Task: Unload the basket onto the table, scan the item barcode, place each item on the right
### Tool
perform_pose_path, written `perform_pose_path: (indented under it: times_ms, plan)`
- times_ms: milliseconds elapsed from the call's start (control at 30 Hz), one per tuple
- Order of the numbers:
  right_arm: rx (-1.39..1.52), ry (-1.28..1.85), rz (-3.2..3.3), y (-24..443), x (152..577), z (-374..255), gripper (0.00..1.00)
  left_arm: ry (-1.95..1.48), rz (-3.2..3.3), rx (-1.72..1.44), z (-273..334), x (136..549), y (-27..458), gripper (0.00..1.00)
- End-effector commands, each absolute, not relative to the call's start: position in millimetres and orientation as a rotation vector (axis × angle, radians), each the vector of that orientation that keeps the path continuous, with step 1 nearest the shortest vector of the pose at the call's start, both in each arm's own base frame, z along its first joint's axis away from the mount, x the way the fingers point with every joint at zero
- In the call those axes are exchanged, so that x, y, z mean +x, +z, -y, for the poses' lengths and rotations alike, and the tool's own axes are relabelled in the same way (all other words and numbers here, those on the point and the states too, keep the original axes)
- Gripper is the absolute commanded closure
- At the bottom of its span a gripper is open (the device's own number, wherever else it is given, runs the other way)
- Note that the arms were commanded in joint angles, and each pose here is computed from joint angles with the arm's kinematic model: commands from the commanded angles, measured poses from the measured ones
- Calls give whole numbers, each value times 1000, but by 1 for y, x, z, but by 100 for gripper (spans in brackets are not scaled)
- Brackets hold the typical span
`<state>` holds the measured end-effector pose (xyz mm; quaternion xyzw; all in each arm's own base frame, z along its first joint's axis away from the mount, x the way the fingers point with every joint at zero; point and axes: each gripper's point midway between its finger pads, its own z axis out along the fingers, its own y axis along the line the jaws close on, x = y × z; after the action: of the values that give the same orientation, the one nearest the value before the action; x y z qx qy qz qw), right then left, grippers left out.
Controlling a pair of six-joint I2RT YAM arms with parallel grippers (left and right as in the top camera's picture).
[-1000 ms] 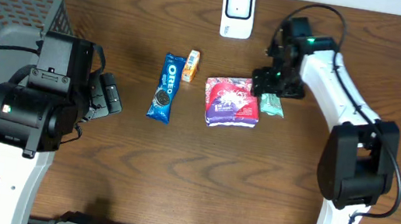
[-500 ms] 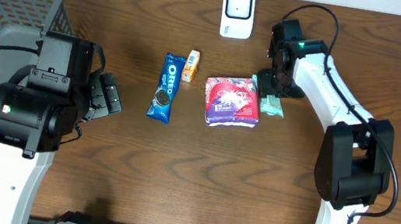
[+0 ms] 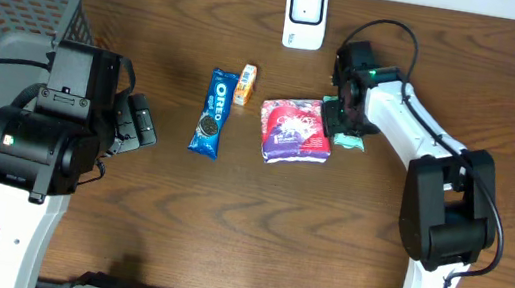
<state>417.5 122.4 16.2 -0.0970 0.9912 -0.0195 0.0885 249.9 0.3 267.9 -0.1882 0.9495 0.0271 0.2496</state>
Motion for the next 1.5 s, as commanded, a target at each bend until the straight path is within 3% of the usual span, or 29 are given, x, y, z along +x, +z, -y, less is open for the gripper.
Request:
perform_pose_path:
  times_ms: [0,300,400,533,667,867,1000,1167,1300,1467]
  plan:
    - [-294,-98,-2933,16,418,-123,43,92,-2582,-515,-3,251,270,2]
    - [-144,-94,-3005,-5,411,-117,66,92,-2582,-515,-3,251,270,2]
    - [-94,19,-3038,-1,407,-126,68,92,-2582,-515,-3,251,270,2]
    - [43,447,-3087,19,408,-138,73,92,-2582,-515,-3,251,270,2]
    - [199,1123,-2940,52,419,-130,75,92,-2582,-515,-3,251,270,2]
    - [419,1442,-2797,48,415,-83,72,92,-2582,-515,-3,251,270,2]
    - [563,1425,-2821,23,403,-58,69,92,-2582,-515,-3,251,270,2]
    - [702,1079,-2982,0,386,-5,64,92,-2582,-515,-3,251,270,2]
    - [787,918,-3041,16,381,28,61,92,-2582,-515,-3,251,270,2]
    - [748,708,-3065,68,391,50,54,92,-2582,-515,-3,251,270,2]
